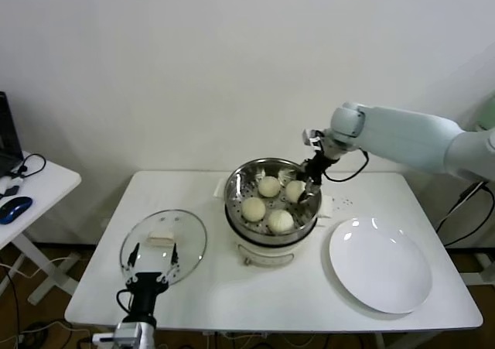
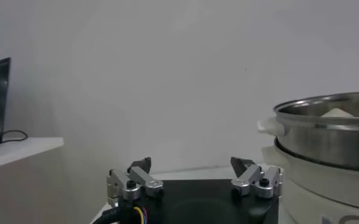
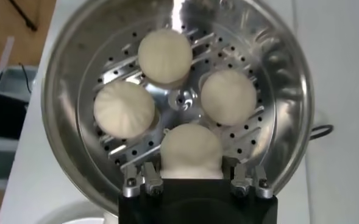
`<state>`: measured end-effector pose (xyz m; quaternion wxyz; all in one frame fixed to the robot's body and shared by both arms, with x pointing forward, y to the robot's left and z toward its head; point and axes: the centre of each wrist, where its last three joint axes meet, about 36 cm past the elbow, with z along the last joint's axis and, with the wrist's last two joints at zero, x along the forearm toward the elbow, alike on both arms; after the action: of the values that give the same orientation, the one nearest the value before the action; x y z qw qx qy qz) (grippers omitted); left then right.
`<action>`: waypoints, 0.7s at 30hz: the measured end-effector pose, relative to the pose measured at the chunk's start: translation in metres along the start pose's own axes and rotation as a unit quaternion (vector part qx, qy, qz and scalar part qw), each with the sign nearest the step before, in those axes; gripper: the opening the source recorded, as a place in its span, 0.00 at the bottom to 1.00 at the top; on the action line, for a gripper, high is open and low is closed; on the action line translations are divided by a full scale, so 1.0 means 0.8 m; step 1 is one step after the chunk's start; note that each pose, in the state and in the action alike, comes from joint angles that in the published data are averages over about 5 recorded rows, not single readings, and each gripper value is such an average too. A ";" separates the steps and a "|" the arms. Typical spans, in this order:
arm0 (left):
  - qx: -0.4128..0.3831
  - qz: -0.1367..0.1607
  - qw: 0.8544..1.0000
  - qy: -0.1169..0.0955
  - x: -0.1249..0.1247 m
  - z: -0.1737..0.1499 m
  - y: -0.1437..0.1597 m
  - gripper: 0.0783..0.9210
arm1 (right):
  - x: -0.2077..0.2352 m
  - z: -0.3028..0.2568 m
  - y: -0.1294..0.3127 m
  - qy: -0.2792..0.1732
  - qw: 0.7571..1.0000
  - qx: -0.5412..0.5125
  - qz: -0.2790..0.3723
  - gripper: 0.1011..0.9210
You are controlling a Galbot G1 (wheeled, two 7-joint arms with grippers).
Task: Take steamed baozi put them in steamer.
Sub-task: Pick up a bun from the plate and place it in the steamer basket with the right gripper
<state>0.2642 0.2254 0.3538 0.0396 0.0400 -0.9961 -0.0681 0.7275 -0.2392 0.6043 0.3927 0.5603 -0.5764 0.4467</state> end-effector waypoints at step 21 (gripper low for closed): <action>0.001 0.002 1.000 -0.001 -0.002 0.000 -0.003 0.88 | -0.030 0.003 -0.003 0.025 1.000 0.016 -0.002 0.80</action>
<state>0.2662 0.2235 0.3535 0.0391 0.0382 -0.9963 -0.0668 0.7317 -0.2345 0.5808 0.3991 0.5565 -0.5578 0.4689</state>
